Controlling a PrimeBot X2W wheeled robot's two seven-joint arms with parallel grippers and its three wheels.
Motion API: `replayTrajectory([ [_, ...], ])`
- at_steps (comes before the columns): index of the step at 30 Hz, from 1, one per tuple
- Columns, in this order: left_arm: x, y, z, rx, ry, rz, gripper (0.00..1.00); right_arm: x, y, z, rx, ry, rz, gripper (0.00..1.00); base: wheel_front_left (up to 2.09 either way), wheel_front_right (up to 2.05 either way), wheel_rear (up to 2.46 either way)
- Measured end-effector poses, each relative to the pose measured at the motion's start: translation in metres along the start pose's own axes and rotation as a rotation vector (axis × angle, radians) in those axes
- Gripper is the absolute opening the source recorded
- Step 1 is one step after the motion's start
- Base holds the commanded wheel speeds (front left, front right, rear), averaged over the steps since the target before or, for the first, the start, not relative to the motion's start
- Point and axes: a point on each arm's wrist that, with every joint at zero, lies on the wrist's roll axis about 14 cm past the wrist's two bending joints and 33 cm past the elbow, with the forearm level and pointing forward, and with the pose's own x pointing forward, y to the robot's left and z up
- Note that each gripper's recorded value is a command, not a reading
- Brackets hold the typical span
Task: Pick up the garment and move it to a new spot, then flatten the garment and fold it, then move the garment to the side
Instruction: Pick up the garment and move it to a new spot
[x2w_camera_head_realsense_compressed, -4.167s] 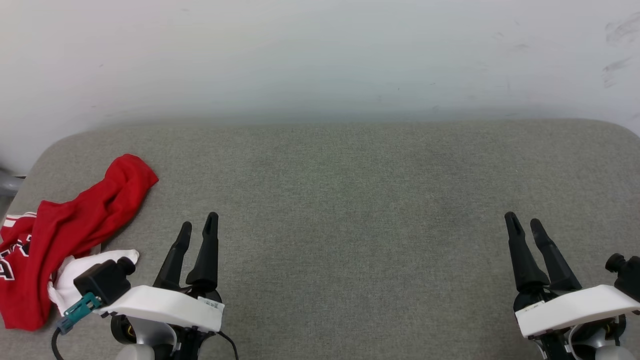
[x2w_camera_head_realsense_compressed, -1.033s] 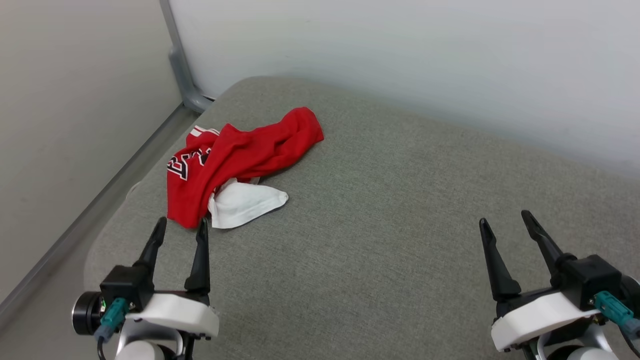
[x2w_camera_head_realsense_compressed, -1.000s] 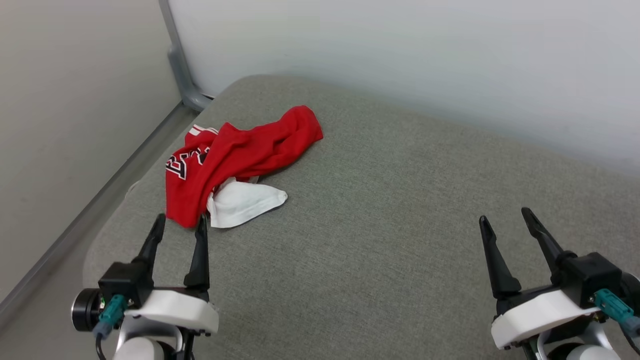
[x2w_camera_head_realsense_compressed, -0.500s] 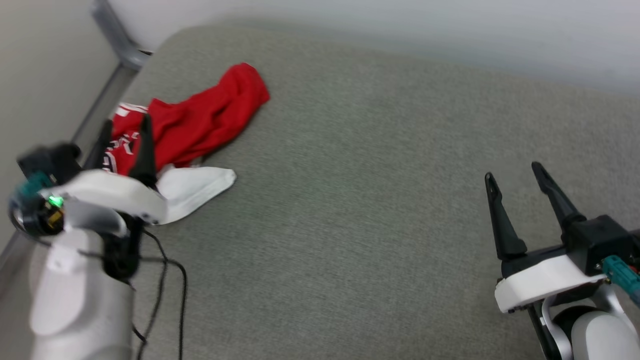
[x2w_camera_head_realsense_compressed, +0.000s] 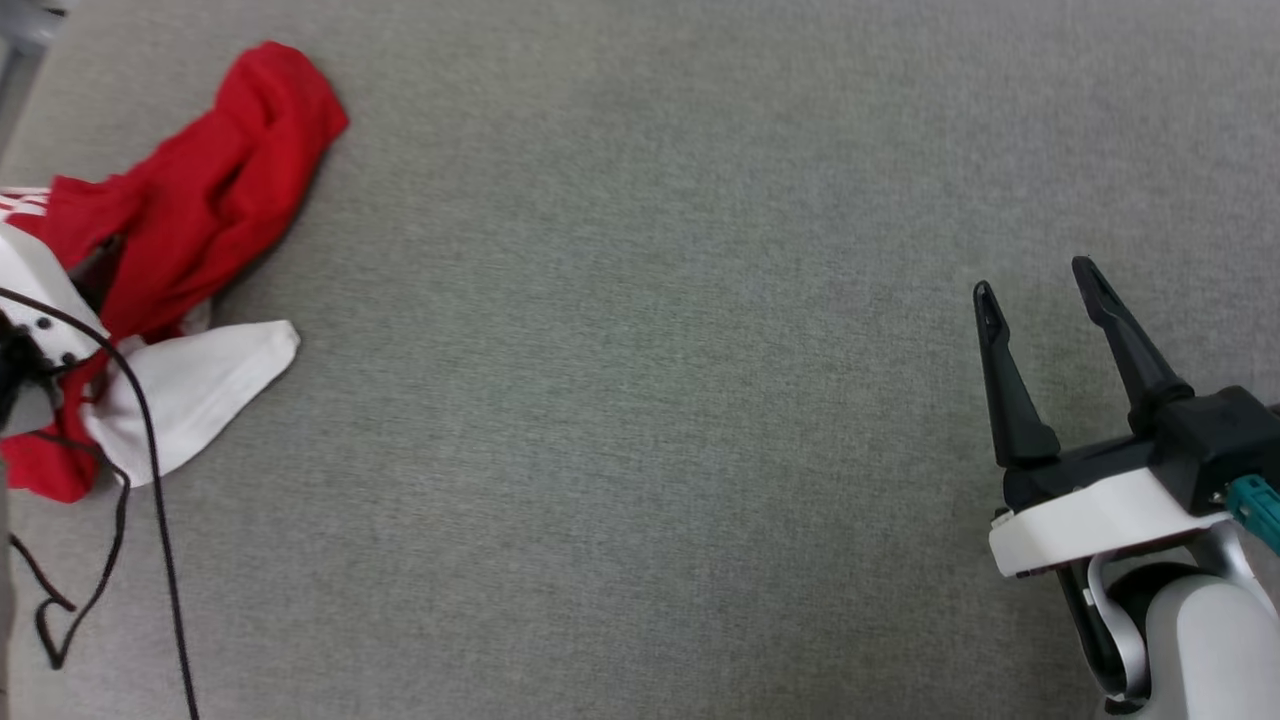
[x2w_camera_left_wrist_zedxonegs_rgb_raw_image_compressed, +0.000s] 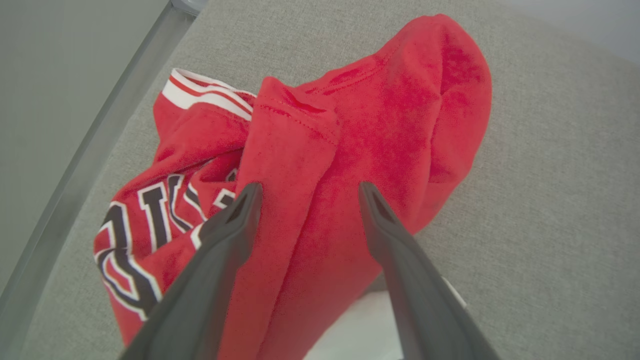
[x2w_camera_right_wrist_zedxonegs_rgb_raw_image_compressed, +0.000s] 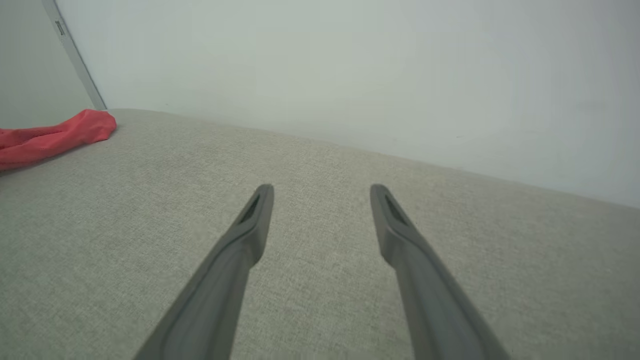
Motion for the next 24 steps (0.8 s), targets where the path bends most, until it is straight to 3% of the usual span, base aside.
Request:
replayTrajectory([
  [8, 0.034, 0.012, -0.063, -0.07, 0.343, 0.049, 1.0, 0.008, -0.014, -0.033, 0.013, 0.056, -0.026, 1.0, 0.0, 0.0, 0.0],
  [11, 0.039, 0.013, -0.073, -0.11, 0.389, 0.059, 1.0, 0.008, -0.018, -0.041, 0.012, 0.074, -0.035, 1.0, 0.0, 0.0, 0.0],
  [12, 0.04, 0.012, -0.075, -0.123, 0.402, 0.056, 0.87, 0.008, -0.019, -0.042, 0.012, 0.078, -0.038, 1.0, 0.0, 0.0, 0.0],
  [13, 0.04, 0.012, -0.076, -0.125, 0.404, 0.056, 0.24, 0.009, -0.019, -0.042, 0.012, 0.077, -0.038, 1.0, 0.0, 0.0, 0.0],
  [14, 0.04, 0.012, -0.075, -0.129, 0.394, 0.055, 0.0, 0.009, -0.019, -0.042, 0.012, 0.075, -0.038, 1.0, 0.0, 0.0, 0.0],
  [19, 0.038, 0.013, -0.065, -0.06, 0.278, 0.059, 0.0, 0.012, -0.017, -0.032, -0.002, 0.053, -0.031, 1.0, 0.0, 0.0, 0.0],
  [24, 0.028, -0.001, -0.025, 0.025, 0.052, 0.026, 0.0, 0.01, -0.013, -0.013, -0.017, 0.018, -0.026, 1.0, 0.0, 0.0, 0.0],
])
